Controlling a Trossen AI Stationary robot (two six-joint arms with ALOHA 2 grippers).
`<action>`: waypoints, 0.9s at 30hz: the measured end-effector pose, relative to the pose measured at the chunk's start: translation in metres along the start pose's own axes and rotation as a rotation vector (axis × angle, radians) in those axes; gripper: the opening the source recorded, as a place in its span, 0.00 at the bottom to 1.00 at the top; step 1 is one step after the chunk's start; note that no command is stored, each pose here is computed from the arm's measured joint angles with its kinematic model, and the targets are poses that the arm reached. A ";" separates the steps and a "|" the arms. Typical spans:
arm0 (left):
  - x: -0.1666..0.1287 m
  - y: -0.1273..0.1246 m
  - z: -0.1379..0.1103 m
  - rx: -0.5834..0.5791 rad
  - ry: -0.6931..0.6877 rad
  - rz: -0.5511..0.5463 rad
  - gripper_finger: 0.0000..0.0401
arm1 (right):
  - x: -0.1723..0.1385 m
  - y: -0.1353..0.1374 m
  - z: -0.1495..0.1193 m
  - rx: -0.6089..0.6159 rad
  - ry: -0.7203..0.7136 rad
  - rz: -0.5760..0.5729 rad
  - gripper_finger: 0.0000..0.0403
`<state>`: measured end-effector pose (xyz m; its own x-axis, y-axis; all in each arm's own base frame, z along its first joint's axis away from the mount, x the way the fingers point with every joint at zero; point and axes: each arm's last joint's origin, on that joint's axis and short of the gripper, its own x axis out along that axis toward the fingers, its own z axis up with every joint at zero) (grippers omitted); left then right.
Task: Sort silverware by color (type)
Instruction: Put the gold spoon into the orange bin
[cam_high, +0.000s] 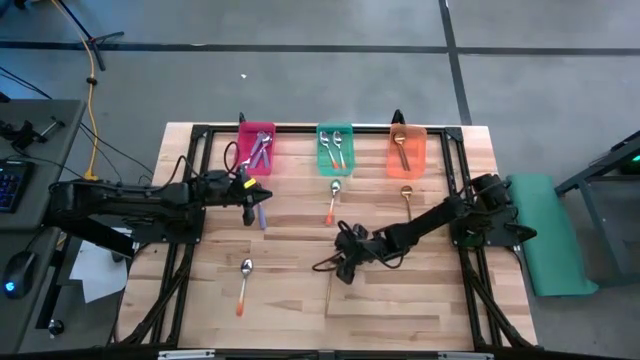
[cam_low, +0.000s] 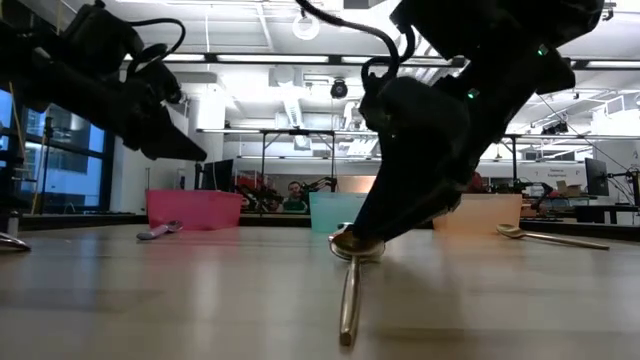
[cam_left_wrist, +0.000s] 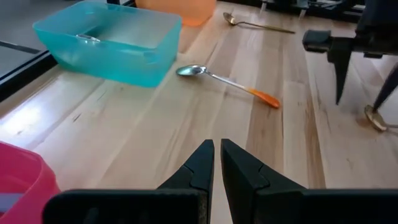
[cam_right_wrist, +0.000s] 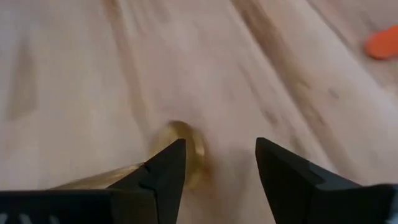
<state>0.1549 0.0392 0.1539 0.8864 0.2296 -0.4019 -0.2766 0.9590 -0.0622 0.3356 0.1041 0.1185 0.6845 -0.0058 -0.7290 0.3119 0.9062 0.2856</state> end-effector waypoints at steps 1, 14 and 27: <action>0.000 0.000 0.000 0.001 -0.002 -0.002 0.05 | 0.000 0.001 0.001 0.003 -0.005 0.021 0.44; 0.000 -0.005 0.000 0.008 0.001 -0.028 0.05 | 0.017 0.006 -0.005 -0.006 0.015 0.154 0.24; 0.000 -0.007 0.000 0.011 -0.001 -0.036 0.05 | 0.016 0.009 -0.004 -0.098 0.009 0.192 0.03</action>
<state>0.1566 0.0322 0.1541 0.8961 0.1945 -0.3991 -0.2398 0.9685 -0.0664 0.3462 0.1135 0.1068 0.7190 0.1744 -0.6728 0.1106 0.9270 0.3585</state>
